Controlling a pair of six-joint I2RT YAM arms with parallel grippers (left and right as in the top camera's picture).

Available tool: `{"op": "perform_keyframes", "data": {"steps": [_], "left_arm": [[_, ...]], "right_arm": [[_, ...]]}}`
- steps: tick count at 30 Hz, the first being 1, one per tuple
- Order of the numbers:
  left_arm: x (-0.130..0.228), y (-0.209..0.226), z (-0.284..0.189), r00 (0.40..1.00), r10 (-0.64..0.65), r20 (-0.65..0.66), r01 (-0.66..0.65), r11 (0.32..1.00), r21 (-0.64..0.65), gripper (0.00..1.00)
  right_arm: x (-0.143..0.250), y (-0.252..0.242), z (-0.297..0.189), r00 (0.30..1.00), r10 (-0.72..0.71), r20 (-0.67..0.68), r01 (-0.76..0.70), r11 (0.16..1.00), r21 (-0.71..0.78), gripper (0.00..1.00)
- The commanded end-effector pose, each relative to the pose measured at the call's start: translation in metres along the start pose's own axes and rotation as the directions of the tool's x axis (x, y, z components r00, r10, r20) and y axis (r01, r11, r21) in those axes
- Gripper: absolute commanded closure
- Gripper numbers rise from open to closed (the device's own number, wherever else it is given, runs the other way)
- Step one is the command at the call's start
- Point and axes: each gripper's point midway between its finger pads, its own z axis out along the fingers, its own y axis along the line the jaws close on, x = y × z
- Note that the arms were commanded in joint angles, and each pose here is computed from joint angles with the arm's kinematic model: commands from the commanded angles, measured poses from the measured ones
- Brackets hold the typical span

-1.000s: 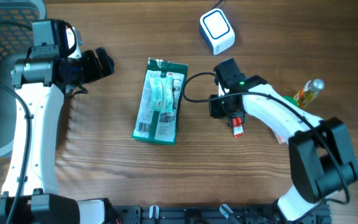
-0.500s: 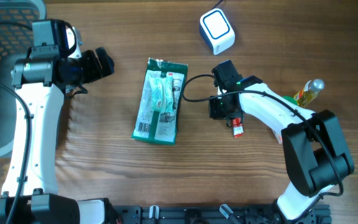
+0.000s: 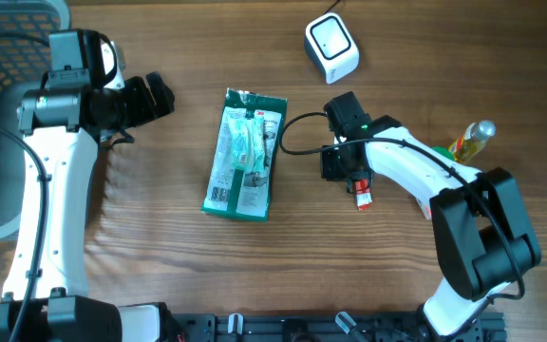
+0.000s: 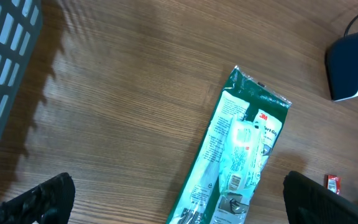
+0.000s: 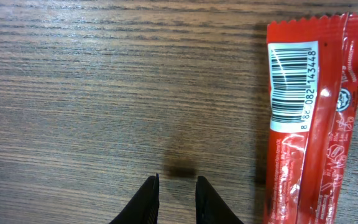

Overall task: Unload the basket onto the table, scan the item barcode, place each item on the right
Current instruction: 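Open the right gripper and release the red tube on the table, then move the right gripper left and grasp the green 3M gloves packet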

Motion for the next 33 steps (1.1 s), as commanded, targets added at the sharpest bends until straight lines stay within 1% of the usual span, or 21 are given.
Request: {"op": "perform_keyframes", "data": {"steps": [1,5,9,11,13,18,22,24,26,28,30,33], "left_arm": [[-0.004,0.003,-0.003,1.0,0.0,0.014,0.0,1.0,-0.006,0.0],[-0.004,0.003,-0.003,1.0,0.0,0.014,0.0,1.0,-0.006,0.0],[-0.004,0.003,-0.003,1.0,0.0,0.014,0.0,1.0,-0.007,0.0],[-0.004,0.003,-0.003,1.0,0.0,0.014,0.0,1.0,-0.006,0.0],[-0.004,0.003,-0.003,1.0,0.0,0.014,0.0,1.0,-0.006,0.0],[-0.004,0.003,-0.003,1.0,0.0,0.014,0.0,1.0,-0.007,0.0],[-0.004,0.003,-0.003,1.0,0.0,0.014,0.0,1.0,-0.006,0.0],[-0.004,0.003,-0.003,1.0,0.0,0.014,0.0,1.0,-0.006,0.0],[-0.004,0.003,-0.003,1.0,0.0,0.014,0.0,1.0,-0.006,0.0],[-0.004,0.003,-0.003,1.0,0.0,0.014,0.0,1.0,-0.006,0.0],[-0.004,0.003,-0.003,1.0,0.0,0.014,0.0,1.0,-0.006,0.0],[-0.004,0.003,-0.003,1.0,0.0,0.014,0.0,1.0,-0.006,0.0]], "right_arm": [[0.004,-0.006,0.007,1.0,0.018,-0.01,-0.018,0.999,0.032,0.8],[0.006,-0.017,0.009,0.999,0.034,-0.001,-0.033,0.996,0.085,0.8],[0.016,-0.034,0.015,0.991,0.131,0.009,-0.13,0.978,0.162,0.8],[0.02,-0.041,0.016,0.987,0.158,0.011,-0.157,0.969,0.19,0.85],[0.023,-0.05,0.014,0.979,0.203,0.016,-0.201,0.952,0.23,0.88],[0.024,-0.063,0.004,0.966,0.257,0.015,-0.253,0.936,0.243,0.89],[0.015,-0.062,-0.02,0.963,0.264,0.047,-0.268,0.938,0.221,0.87],[0.008,-0.048,-0.038,0.964,0.26,0.064,-0.267,0.951,0.155,0.85],[0.002,-0.019,-0.058,0.968,0.241,0.067,-0.243,0.97,0.02,0.81],[-0.002,0.004,-0.073,0.977,0.199,0.08,-0.193,0.978,-0.085,0.78],[-0.003,0.022,-0.087,0.98,0.17,0.104,-0.153,0.975,-0.161,0.78],[-0.002,0.062,-0.105,0.989,0.072,0.132,-0.028,0.949,-0.313,0.76]]}}
